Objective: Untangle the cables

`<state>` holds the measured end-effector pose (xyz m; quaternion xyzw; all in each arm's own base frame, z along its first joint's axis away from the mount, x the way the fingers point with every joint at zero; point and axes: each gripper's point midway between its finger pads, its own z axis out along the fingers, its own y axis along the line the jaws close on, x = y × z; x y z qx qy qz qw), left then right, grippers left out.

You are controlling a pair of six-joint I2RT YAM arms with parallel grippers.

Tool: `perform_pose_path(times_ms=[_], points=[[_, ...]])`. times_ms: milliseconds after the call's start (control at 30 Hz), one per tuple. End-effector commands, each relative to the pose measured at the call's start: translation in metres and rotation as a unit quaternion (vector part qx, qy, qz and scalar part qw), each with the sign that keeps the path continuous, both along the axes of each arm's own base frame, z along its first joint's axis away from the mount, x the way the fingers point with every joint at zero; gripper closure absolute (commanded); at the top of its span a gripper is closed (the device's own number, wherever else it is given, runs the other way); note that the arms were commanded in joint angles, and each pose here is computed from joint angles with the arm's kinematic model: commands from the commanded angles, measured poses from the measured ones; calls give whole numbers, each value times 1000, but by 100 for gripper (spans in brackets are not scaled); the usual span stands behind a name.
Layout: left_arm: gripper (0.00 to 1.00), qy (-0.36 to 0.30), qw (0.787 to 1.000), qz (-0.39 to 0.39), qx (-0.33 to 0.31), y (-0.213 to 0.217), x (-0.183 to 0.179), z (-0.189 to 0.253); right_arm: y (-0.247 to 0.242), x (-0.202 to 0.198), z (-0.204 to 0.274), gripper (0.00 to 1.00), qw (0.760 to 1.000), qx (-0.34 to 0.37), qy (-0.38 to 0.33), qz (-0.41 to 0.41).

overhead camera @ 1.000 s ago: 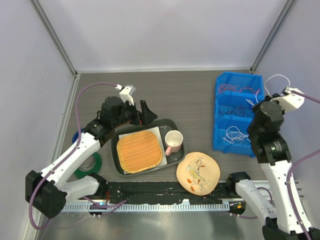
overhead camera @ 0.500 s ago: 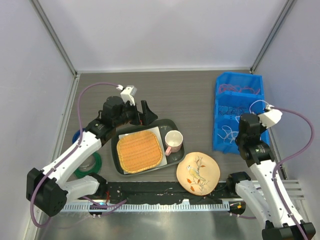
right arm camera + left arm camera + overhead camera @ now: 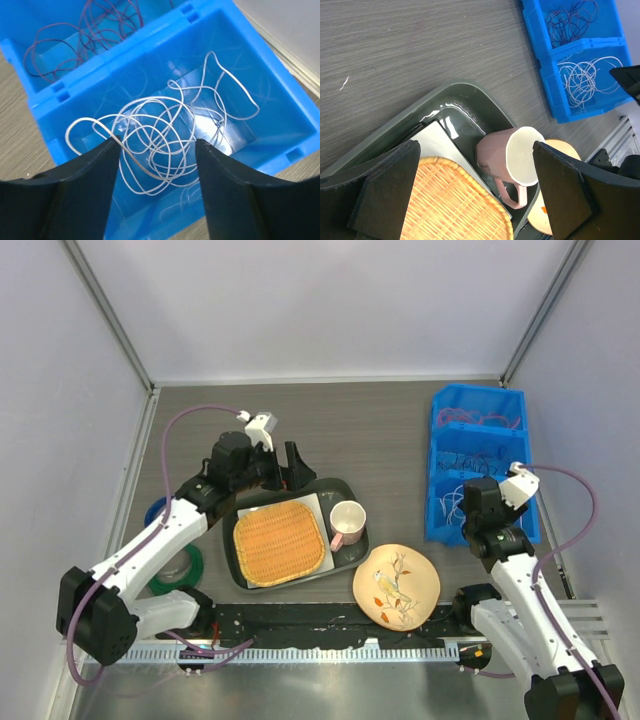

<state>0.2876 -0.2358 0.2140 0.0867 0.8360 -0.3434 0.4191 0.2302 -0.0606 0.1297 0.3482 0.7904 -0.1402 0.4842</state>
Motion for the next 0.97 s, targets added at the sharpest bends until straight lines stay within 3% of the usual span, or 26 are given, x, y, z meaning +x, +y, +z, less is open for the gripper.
perform_pose_path(times_ms=[0, 67, 133, 233, 367, 533, 700, 933], points=[[0, -15, 1000, 17, 8, 3, 9, 7, 11, 17, 52, 28, 998, -4, -43, 54], [0, -9, 1000, 23, 15, 5, 11, 4, 16, 20, 71, 14, 995, -2, -61, 75], [0, -8, 999, 28, 15, 5, 13, 6, 25, 23, 87, 11, 991, 17, -90, 95], [0, 5, 999, 48, 25, 9, 18, 6, 35, 27, 103, 9, 985, 64, -134, 92], [0, 33, 994, 85, 57, 23, 19, 1, 68, 42, 125, 9, 964, 56, -151, 212], [0, 33, 989, 131, 60, 39, 18, 7, 65, 58, 139, 8, 960, 48, -190, 198], [0, 15, 964, 241, 111, 86, 22, 11, 76, 66, 147, 7, 945, 40, -226, 234], [0, 9, 953, 273, 129, 106, 14, 17, 90, 74, 133, 7, 937, 54, -221, 266]])
